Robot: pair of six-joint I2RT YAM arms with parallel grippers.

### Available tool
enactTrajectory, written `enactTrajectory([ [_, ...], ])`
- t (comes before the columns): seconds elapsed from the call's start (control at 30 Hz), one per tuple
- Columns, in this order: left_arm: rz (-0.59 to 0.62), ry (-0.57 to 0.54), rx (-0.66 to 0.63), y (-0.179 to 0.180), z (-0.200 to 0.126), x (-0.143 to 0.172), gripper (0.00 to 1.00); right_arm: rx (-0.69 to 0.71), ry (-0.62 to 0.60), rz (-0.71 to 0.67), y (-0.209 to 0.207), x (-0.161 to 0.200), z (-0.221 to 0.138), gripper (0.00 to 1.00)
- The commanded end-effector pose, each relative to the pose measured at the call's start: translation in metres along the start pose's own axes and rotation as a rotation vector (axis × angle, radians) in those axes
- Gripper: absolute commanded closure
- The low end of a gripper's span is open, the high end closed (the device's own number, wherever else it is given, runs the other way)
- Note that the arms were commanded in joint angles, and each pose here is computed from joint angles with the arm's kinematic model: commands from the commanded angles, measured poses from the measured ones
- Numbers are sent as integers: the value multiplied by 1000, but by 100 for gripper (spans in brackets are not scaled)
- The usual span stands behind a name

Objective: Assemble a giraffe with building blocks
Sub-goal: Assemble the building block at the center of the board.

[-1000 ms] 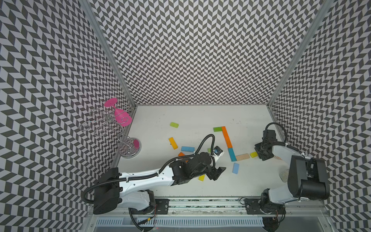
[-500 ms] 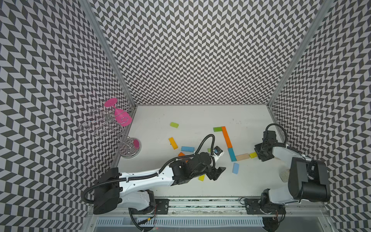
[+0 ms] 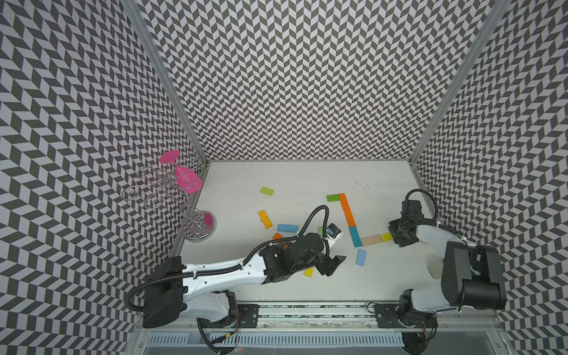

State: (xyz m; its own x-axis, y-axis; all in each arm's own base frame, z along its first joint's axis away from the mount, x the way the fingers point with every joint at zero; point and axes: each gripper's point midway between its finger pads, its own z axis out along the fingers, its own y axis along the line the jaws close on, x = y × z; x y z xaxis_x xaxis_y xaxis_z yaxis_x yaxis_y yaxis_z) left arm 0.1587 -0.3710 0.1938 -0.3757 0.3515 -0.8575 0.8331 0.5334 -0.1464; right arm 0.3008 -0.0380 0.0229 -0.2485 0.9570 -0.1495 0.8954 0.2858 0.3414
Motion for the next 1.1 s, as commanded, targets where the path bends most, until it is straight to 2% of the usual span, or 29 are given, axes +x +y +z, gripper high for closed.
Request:
enactTrajectory([
  [0.0,-11,-33,-9,2,-2,-12,23,32,36,11,-11,13,4,69],
  [0.27,-10,-32,-12,3,-3,-10,23,44,26,12,-15,13,5,65],
  [0.5,-9,-33,-10,2,-3,-11,23,42,9,9,-11,9,-2,42],
  [0.7,-12,-34,-17,4,-4,-11,23,24,-1,-9,-6,6,-11,36],
  [0.87,-44,-40,-35,15,-8,-14,23,-21,-28,-72,6,0,-35,31],
  [1.07,-108,-67,-49,37,-18,-20,22,-90,-95,-224,20,-9,-83,28],
])
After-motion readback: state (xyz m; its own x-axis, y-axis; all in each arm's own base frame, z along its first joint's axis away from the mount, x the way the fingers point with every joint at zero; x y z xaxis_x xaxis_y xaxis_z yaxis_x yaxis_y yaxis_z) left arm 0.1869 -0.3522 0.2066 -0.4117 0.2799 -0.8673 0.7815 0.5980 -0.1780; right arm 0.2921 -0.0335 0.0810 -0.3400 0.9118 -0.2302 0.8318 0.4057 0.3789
